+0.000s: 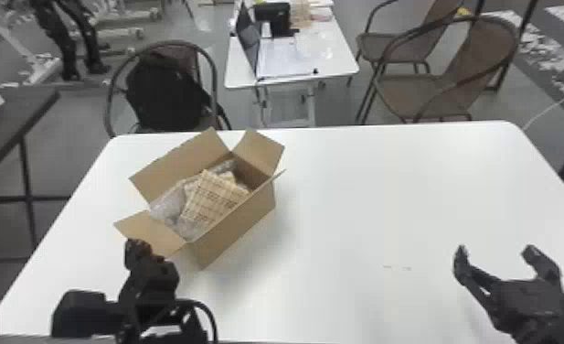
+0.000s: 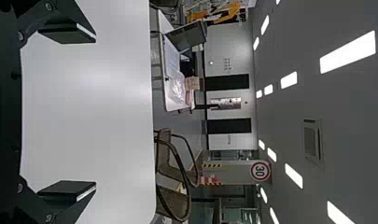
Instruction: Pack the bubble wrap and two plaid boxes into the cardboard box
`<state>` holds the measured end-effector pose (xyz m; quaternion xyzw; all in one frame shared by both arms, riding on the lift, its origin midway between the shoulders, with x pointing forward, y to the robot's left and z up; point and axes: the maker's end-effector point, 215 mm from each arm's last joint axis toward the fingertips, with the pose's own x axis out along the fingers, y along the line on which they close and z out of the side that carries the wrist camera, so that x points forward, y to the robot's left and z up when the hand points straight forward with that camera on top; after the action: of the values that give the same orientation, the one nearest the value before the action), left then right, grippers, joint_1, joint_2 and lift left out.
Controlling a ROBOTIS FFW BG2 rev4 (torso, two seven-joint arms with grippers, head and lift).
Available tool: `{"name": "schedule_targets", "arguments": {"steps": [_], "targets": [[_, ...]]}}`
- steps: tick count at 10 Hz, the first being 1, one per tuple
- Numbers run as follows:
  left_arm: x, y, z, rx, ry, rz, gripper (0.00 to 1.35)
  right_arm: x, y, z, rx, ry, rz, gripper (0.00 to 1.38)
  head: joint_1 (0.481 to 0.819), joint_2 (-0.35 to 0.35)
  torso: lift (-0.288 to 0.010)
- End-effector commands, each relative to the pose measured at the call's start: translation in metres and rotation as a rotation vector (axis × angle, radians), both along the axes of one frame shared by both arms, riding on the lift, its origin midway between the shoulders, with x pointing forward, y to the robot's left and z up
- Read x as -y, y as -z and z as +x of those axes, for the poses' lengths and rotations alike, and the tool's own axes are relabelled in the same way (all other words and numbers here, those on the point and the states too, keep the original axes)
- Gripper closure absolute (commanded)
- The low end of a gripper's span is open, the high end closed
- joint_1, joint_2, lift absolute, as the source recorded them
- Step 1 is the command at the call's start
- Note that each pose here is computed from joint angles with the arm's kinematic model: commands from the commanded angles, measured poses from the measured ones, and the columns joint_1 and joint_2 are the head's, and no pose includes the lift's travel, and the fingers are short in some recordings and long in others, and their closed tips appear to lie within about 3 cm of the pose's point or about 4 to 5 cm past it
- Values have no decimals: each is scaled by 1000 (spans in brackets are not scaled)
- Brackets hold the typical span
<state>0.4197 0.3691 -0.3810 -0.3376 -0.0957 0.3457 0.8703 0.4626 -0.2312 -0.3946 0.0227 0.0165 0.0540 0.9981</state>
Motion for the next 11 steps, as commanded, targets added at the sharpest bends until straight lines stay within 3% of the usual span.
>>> {"name": "schedule_targets", "arguments": {"steps": [1, 3, 6, 8, 9, 11], "targets": [[-13, -11, -19, 76, -128, 13, 1208, -3, 1, 1, -5, -8, -1, 182, 695, 166, -109], [-34, -14, -31, 111, -233, 16, 1208, -7, 2, 4, -10, -27, 1, 182, 695, 201, -109], [-74, 0, -71, 99, -408, 20, 1208, -10, 2, 5, -13, -39, 2, 182, 695, 267, -109], [-80, 4, -80, 93, -452, 23, 1208, -12, 2, 5, -16, -46, 2, 182, 695, 303, -109], [-74, 2, -76, 95, -435, 31, 1144, -12, 3, 5, -17, -47, 2, 182, 695, 312, -109], [-71, -22, -70, 126, -405, 129, 79, -13, 1, 5, -14, -53, -7, 182, 695, 306, -109]]}}
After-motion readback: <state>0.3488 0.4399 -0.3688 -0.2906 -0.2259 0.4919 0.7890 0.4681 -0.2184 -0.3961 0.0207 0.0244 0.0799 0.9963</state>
